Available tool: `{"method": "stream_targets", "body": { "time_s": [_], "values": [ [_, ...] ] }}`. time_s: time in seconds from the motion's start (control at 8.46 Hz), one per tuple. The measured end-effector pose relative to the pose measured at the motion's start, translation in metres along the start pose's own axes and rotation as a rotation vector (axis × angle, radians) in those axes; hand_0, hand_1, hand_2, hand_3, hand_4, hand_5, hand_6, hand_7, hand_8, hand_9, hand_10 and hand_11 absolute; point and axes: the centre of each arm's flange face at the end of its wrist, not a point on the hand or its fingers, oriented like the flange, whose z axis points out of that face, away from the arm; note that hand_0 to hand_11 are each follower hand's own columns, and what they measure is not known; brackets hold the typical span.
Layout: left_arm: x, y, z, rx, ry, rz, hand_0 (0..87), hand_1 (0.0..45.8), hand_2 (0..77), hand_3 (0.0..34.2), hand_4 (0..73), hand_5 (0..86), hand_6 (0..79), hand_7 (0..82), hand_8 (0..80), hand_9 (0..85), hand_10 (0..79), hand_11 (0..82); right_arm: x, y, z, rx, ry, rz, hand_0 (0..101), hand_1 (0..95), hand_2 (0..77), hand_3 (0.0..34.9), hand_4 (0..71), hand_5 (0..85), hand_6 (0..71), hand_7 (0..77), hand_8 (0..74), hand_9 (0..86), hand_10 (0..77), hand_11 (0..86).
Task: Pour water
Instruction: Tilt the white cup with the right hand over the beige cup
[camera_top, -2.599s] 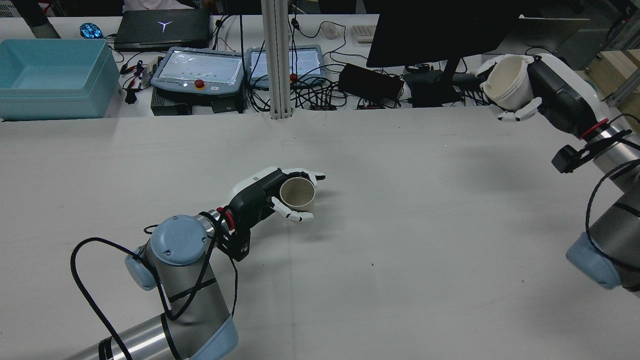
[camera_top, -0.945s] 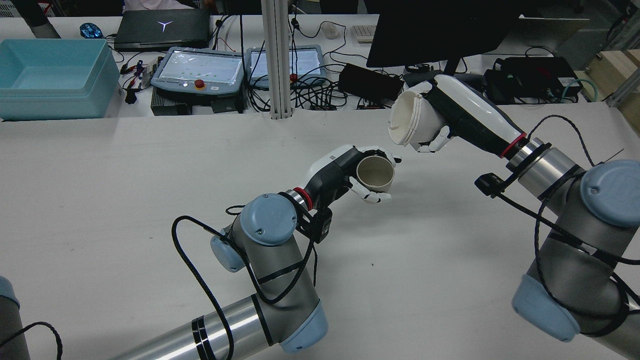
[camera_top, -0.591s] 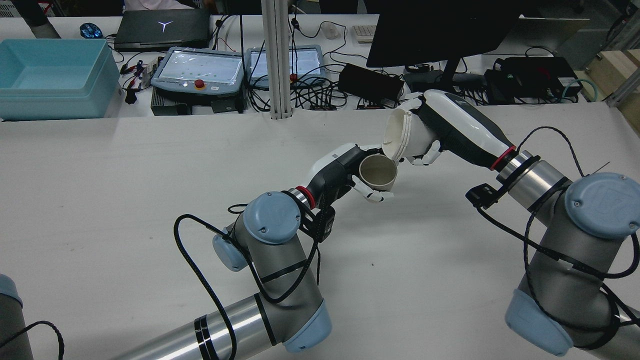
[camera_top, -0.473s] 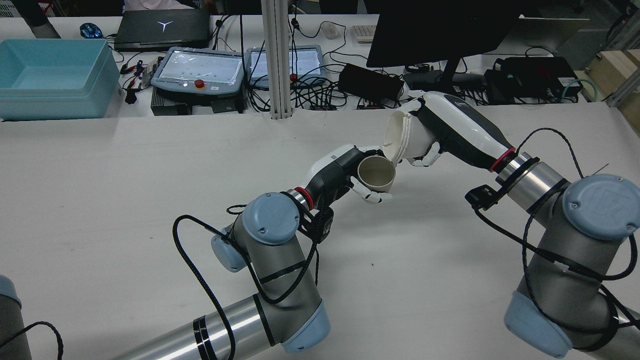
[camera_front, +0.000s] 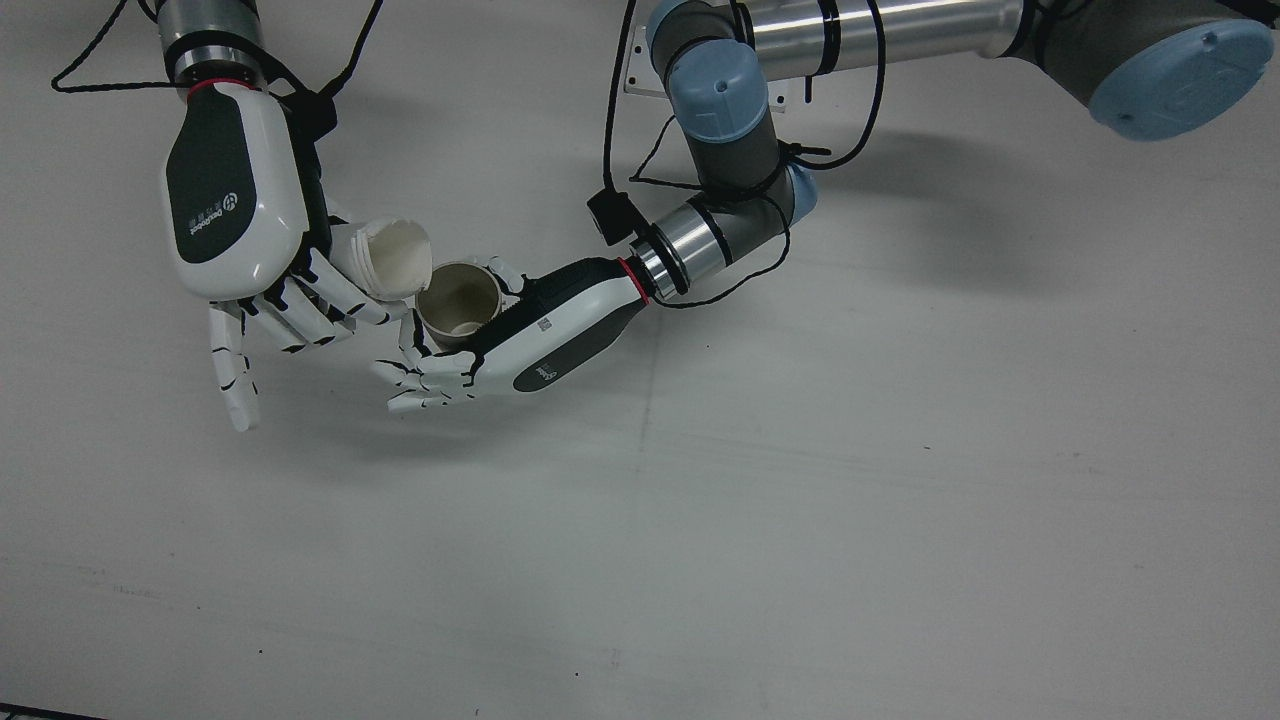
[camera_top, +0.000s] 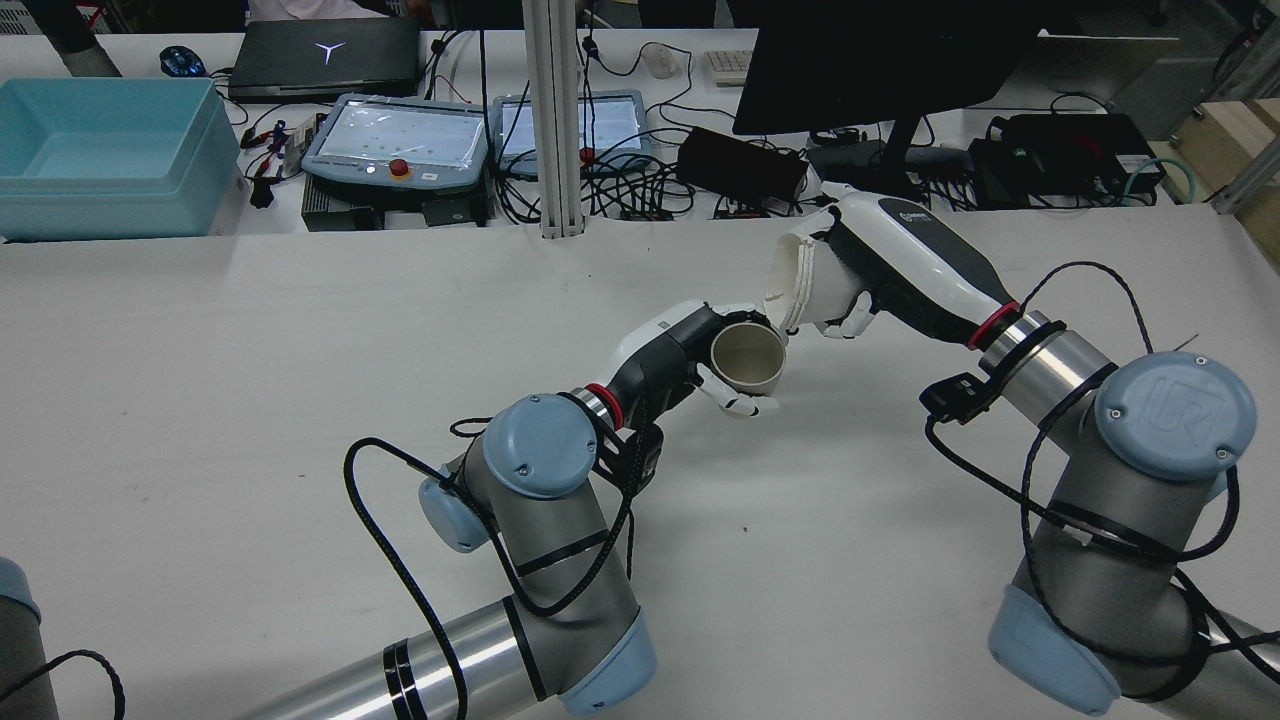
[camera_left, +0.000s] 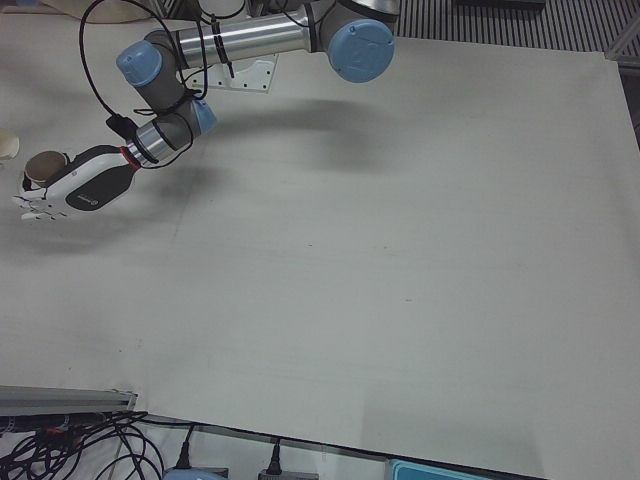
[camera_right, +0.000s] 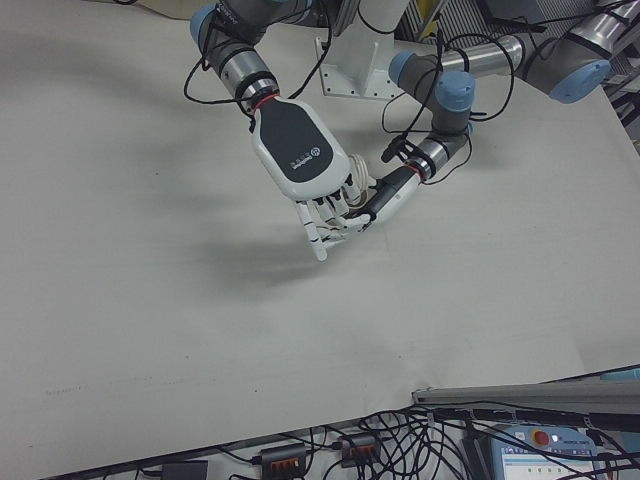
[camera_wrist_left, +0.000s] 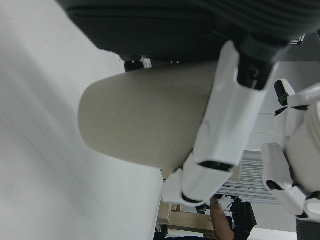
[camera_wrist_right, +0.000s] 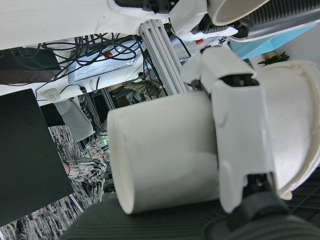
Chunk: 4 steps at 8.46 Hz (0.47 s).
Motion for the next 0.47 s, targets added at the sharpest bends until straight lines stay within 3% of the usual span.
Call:
{"method": "stream_targets", "body": {
  "time_s": [0.35,0.47],
  "values": [
    [-0.0001,-0.0051,-0.0019,0.006,-0.001,0.002,80.3,31.1,28.4,0.0,34.4,50.7,25.6,19.1,13.6,9.3,8.7,16.9,0.0131,0.0016,0.0055,0.009,0.026,-0.017,80,16.9,46.9,12.1,53.4,28.4,58.4,61.6,50.7,64.4,4.9,11.4],
    [0.0006,-0.0047,-0.002,0.005,-0.001,0.001,80.2,31.1,28.4,0.0,34.4,50.7,25.6,19.1,13.6,9.3,8.7,16.9,0.0133,0.0019,0.006,0.01,0.026,-0.016,80,16.9,46.9,12.1,48.0,28.9,58.4,61.6,50.7,64.4,4.9,12.5]
  ]
}}
